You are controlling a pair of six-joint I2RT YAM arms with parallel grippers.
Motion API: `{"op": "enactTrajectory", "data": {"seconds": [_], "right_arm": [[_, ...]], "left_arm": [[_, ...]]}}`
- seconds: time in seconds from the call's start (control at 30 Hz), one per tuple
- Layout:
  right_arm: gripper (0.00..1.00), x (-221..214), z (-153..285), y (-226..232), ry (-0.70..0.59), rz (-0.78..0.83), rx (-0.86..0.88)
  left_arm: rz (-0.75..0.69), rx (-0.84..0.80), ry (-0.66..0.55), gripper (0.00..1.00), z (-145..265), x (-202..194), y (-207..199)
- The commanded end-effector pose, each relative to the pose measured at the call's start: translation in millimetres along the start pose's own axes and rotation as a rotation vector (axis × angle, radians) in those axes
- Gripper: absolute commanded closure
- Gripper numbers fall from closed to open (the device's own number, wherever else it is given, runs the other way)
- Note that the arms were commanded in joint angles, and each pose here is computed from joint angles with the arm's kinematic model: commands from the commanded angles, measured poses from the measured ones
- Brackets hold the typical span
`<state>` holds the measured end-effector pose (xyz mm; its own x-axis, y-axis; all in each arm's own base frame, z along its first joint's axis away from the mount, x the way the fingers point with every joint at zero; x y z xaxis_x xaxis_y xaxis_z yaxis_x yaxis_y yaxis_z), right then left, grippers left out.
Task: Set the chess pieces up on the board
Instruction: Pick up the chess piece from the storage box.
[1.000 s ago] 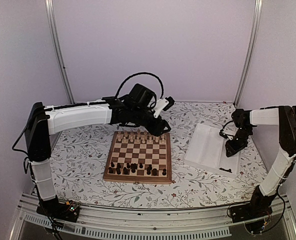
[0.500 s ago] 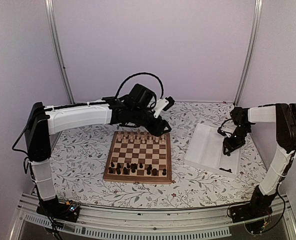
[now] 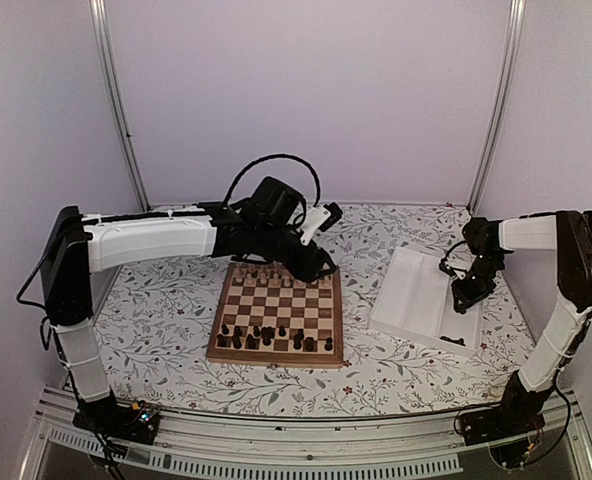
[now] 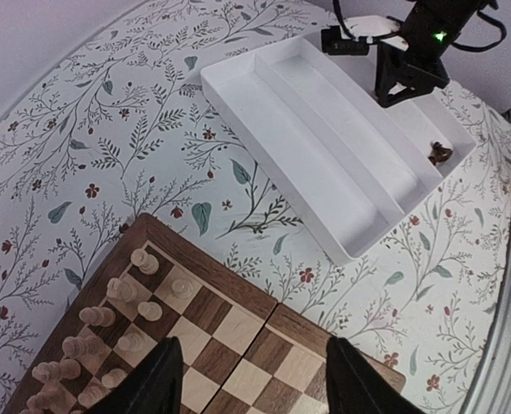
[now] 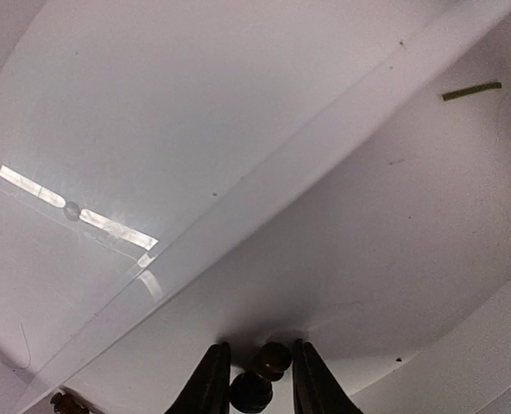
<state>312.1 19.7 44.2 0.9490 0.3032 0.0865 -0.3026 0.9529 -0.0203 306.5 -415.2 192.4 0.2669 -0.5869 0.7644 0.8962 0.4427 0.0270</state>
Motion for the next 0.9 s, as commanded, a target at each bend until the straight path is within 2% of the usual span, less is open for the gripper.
{"op": "enactTrajectory", "data": {"seconds": [0.0,0.07,0.1,0.57,0.73,0.87], "right_arm": [[0.73,-6,4,-7,0.006,-0.010,-0.037],[0.63,-9,4,-10,0.015,-0.010,-0.061],[0.63,-12,3,-11,0.023,-0.009,-0.067],[0.81,-30,8,-5,0.032,0.008,-0.052],[0.92,-32,9,0,0.010,0.020,-0.025],[0.95,-23,21,-4,-0.061,0.033,-0.046]], "left_arm": [[0.002,-0.001,-0.068,0.41,22,15,-7],[0.010,0.000,-0.067,0.41,25,13,-8],[0.013,0.000,-0.068,0.41,27,12,-9],[0.025,0.032,-0.106,0.39,45,4,-11],[0.012,0.027,-0.135,0.38,44,12,-11],[0.006,0.011,-0.165,0.38,41,24,-11]]}}
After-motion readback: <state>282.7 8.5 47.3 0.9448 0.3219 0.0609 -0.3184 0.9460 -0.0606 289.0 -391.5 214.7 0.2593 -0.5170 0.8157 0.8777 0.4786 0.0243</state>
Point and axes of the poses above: each gripper's point midway between its finger pads, its own z axis back along the fingers, its own y axis along the line the jaws close on, x = y × z, the point moved 3 cm from there along z, back along the fingers, and after that the axes turned 8 degrees about -z, right-handed, at the moved point
